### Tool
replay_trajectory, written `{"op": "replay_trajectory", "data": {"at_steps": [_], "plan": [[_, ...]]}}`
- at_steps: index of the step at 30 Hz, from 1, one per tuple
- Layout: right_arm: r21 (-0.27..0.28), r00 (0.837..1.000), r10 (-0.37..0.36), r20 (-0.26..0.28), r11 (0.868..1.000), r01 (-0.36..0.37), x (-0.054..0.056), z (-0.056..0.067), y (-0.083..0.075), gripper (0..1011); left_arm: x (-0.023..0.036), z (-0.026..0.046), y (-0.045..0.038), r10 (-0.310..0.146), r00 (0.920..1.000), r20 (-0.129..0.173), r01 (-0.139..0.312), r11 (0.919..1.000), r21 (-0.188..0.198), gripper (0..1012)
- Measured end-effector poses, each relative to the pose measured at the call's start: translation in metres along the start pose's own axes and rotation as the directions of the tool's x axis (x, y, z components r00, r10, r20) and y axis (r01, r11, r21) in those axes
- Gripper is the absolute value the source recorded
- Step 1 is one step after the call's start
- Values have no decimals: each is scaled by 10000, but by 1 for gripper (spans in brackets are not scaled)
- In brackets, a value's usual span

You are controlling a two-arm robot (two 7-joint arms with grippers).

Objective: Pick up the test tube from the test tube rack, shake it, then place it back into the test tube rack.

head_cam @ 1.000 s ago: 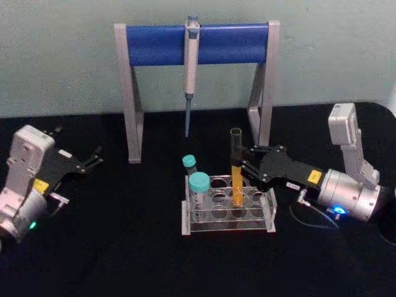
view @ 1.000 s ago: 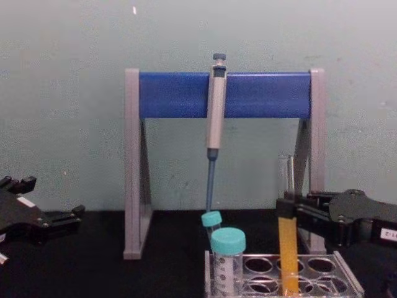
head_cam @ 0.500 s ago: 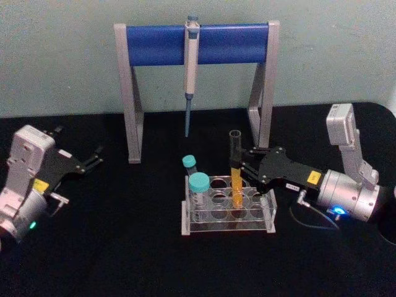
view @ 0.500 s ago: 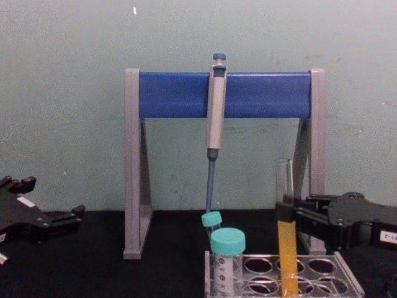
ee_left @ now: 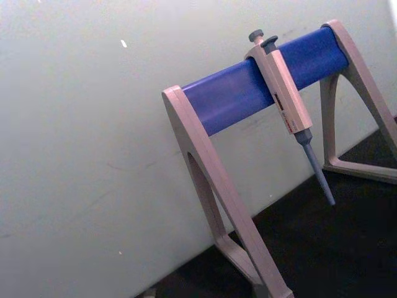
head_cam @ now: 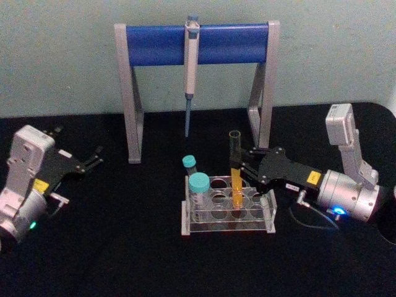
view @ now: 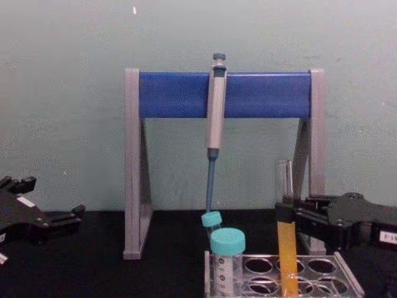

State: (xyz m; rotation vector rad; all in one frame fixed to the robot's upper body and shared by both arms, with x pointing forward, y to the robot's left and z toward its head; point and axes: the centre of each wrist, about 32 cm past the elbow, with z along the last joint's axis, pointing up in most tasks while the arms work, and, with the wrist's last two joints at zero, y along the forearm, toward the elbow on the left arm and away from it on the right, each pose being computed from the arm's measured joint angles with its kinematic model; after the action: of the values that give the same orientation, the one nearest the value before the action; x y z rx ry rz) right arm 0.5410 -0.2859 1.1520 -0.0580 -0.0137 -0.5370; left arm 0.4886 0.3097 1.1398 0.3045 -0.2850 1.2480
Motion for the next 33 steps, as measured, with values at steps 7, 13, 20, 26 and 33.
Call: {"op": "replay_trajectory", "data": {"at_steps": [7, 13, 20, 26, 33], "plan": [[8, 10000, -3, 6, 10000, 3, 0, 0, -1, 216, 0, 0, 0, 0, 10000, 0, 0, 10000, 0, 1001], [14, 10000, -7, 7, 10000, 7, 0, -1, -2, 306, 0, 0, 0, 0, 10000, -1, 0, 10000, 0, 1002], [22, 10000, -12, 5, 10000, 12, 0, -2, -4, 537, 0, 0, 0, 1, 10000, 0, -1, 10000, 0, 1002], [27, 10000, -13, 2, 10000, 13, 0, -2, -4, 700, 0, 0, 0, 0, 10000, 0, 0, 10000, 0, 1002], [29, 10000, -13, 0, 10000, 13, 0, -2, -4, 917, 0, 0, 0, 0, 10000, -1, 0, 10000, 0, 1001]]}}
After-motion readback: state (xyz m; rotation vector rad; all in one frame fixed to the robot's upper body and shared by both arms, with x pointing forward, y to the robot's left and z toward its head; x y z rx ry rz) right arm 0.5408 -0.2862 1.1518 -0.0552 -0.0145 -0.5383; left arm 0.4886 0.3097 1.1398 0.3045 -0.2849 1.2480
